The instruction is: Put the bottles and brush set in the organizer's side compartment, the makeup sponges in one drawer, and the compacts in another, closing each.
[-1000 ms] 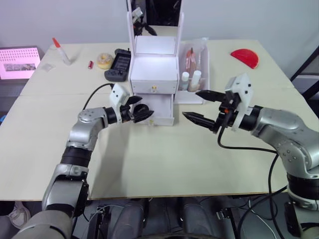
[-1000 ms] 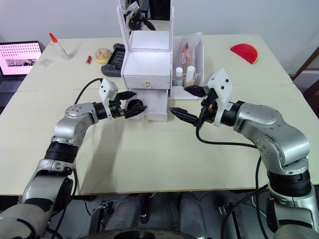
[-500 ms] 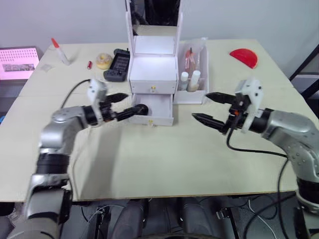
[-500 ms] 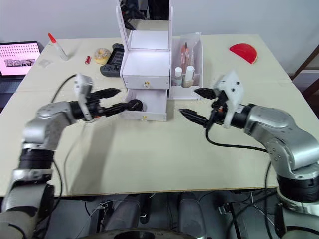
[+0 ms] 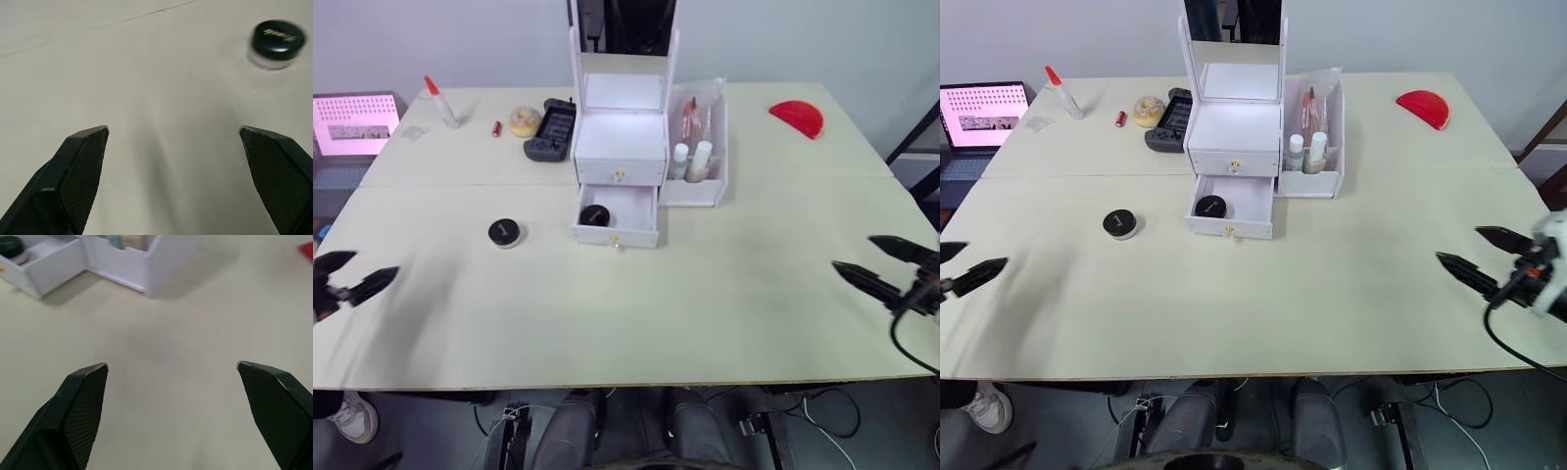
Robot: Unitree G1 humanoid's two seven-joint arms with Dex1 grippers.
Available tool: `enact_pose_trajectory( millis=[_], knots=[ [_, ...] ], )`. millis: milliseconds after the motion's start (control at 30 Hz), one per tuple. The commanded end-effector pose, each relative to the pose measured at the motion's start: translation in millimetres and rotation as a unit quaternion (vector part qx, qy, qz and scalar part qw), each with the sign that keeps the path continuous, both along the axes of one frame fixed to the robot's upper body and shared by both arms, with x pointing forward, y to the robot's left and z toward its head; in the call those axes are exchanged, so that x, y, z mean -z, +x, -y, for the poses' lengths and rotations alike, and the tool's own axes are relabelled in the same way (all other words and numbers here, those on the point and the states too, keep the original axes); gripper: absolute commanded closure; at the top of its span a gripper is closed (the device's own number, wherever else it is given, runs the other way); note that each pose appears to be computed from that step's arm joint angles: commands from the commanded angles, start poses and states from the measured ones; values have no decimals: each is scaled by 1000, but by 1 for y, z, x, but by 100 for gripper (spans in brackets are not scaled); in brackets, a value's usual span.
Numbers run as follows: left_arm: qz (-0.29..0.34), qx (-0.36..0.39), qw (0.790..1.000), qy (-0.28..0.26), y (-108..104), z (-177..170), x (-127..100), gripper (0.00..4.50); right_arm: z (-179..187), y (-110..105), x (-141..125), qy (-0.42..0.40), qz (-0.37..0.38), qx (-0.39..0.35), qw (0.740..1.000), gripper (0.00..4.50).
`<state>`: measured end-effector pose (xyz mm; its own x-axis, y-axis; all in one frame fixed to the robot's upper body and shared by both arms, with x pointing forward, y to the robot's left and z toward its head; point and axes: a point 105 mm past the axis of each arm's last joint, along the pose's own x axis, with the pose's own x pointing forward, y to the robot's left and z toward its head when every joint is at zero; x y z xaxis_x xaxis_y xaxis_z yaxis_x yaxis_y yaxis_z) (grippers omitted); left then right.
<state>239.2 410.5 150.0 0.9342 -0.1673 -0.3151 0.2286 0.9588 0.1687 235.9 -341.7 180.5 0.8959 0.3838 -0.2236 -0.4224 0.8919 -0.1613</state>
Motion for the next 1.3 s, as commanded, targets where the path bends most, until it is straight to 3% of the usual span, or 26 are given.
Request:
enact_pose_trajectory(
  millis=[33, 233, 533, 700, 900, 1100, 1300],
  knots=[
    [30, -17, 999, 30, -9, -13, -20, 2, 28, -11, -4, -7, 16, 39, 999, 0],
    [32, -32, 998, 37, -14, -20, -19, 2, 36, -13, 7, 1, 10, 50, 999, 0],
    [36, -12, 999, 33, -5, -8, -20, 2, 25, -6, 1, 4, 22, 41, 999, 0],
    [47, 13, 999, -11, 13, 28, -14, 2, -15, 6, -27, 13, 56, -16, 998, 0],
    [79, 67, 992, -70, 46, 110, 1, 2, -114, 27, -60, 26, 81, -180, 980, 0],
    [93, 27, 993, -66, 82, 131, 14, 2, -181, 48, -78, 33, 96, -296, 950, 0],
    [90, 20, 993, -78, 104, 144, 27, 2, -205, 57, -75, 25, 81, -353, 932, 0]
  ],
)
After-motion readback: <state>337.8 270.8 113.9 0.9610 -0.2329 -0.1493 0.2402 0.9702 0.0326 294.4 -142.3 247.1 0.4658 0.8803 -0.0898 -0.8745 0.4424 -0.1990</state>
